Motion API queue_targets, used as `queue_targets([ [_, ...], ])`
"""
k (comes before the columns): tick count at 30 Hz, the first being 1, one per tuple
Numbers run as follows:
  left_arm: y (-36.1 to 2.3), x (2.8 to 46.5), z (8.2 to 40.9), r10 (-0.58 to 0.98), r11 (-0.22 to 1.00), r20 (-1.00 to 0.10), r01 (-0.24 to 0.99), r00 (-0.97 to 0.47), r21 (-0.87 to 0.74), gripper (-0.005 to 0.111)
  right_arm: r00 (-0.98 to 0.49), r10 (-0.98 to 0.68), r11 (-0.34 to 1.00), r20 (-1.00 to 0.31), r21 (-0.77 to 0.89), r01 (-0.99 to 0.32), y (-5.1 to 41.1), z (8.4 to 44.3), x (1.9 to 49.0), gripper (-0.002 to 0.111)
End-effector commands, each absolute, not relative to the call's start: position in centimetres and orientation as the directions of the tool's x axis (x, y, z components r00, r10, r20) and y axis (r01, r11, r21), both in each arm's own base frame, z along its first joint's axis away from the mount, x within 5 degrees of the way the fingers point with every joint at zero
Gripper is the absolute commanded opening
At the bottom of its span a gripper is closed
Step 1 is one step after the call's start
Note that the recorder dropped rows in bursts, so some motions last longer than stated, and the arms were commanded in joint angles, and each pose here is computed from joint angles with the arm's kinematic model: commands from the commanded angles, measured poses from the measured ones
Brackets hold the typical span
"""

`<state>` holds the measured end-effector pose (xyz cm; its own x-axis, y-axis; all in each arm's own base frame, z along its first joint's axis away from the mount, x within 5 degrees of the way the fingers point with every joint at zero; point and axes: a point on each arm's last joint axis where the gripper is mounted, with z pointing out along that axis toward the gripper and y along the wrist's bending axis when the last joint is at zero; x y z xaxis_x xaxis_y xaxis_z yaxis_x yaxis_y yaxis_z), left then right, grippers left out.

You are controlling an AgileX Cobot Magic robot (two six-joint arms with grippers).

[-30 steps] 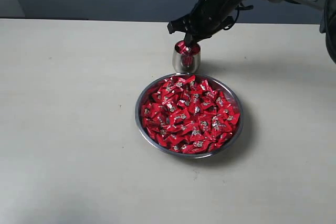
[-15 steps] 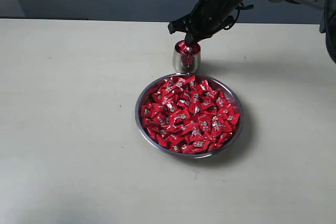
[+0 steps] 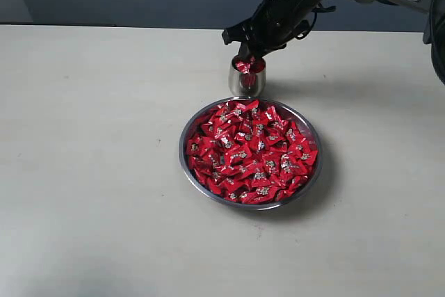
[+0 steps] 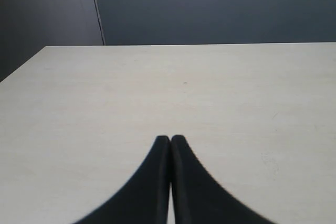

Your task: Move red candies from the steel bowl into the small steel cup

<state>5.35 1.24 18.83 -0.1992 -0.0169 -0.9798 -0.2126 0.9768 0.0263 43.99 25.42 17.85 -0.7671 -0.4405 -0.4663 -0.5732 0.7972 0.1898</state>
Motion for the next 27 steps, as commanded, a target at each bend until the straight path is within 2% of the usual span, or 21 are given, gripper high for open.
queue_targets([
  [1, 1.2, 5.3, 18.7, -0.018, 0.976, -0.980, -0.214, -0.197, 0.025, 0.000, -0.759, -0.433, 0.796, -0.487, 0.189, -0.575, 25.4, 18.3, 44.2, 0.032],
  [6, 1.2, 5.3, 18.7, -0.018, 0.976, -0.980, -0.214, -0.197, 0.025, 0.000, -0.753, -0.426, 0.795, -0.502, 0.188, -0.576, 25.3, 19.2, 44.1, 0.032],
  [14, 1.2, 5.3, 18.7, -0.018, 0.976, -0.980, -0.214, -0.197, 0.025, 0.000, -0.701, -0.402, 0.788, -0.589, 0.168, -0.593, 24.9, 24.2, 43.4, 0.032],
  [22, 1.2, 5.3, 18.7, -0.018, 0.976, -0.980, -0.214, -0.197, 0.025, 0.000, -0.671, -0.404, 0.787, -0.621, 0.137, -0.601, 24.4, 26.6, 42.8, 0.032],
  [24, 1.2, 5.3, 18.7, -0.018, 0.976, -0.980, -0.214, -0.197, 0.025, 0.000, -0.673, -0.407, 0.786, -0.617, 0.138, -0.602, 24.4, 26.7, 42.7, 0.029],
  [27, 1.2, 5.3, 18.7, -0.018, 0.976, -0.980, -0.214, -0.197, 0.025, 0.000, -0.685, -0.420, 0.783, -0.596, 0.144, -0.605, 24.3, 26.5, 42.5, 0.015],
])
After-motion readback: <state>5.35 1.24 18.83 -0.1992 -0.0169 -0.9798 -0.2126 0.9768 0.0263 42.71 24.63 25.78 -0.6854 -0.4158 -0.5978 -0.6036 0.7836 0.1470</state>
